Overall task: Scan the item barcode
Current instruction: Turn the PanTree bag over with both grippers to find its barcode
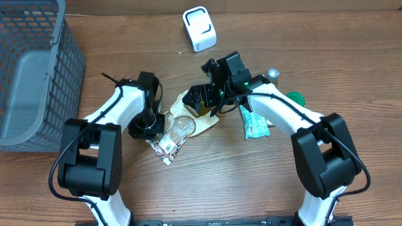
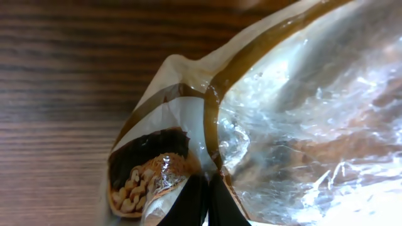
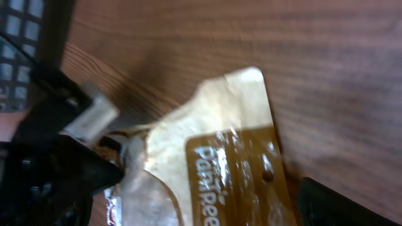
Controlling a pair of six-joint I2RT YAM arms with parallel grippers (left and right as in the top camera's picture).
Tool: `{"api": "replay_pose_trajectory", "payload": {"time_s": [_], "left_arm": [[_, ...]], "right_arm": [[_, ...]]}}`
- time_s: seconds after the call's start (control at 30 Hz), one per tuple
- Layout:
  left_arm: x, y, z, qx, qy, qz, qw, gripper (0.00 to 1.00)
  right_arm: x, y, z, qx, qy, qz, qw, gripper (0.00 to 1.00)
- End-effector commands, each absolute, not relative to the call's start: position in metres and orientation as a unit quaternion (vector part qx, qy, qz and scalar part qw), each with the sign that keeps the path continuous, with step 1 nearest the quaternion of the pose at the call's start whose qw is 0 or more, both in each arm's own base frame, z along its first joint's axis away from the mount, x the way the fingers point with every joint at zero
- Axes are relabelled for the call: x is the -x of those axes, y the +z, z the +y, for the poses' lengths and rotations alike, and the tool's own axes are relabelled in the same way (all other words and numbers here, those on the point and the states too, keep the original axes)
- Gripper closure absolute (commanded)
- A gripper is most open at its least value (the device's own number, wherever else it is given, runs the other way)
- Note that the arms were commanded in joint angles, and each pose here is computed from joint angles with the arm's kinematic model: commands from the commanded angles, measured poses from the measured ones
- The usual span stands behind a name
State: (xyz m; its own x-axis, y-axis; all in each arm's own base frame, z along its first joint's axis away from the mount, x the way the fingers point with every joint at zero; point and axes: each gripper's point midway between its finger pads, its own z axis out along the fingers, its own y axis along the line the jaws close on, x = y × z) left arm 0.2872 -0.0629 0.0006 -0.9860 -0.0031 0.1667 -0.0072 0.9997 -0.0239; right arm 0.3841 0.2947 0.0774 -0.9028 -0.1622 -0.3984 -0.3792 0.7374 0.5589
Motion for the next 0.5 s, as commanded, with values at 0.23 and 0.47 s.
{"api": "replay_pose_trajectory", "payload": {"time_s": [0.23,0.47], "left_arm": [[-0.295,0.003,-0.064,-0.003,0.009,-0.998,0.061,0.96],[-0.300,0.002,-0.065,-0.003,0.011,-0.999,0.050,0.96]], "right_arm": [[-0.380,0.061,0.296,0.151,0.316,0.925,0.145,0.00],[-0.363,0.044,0.301,0.153,0.312,0.932,0.106,0.00]]}}
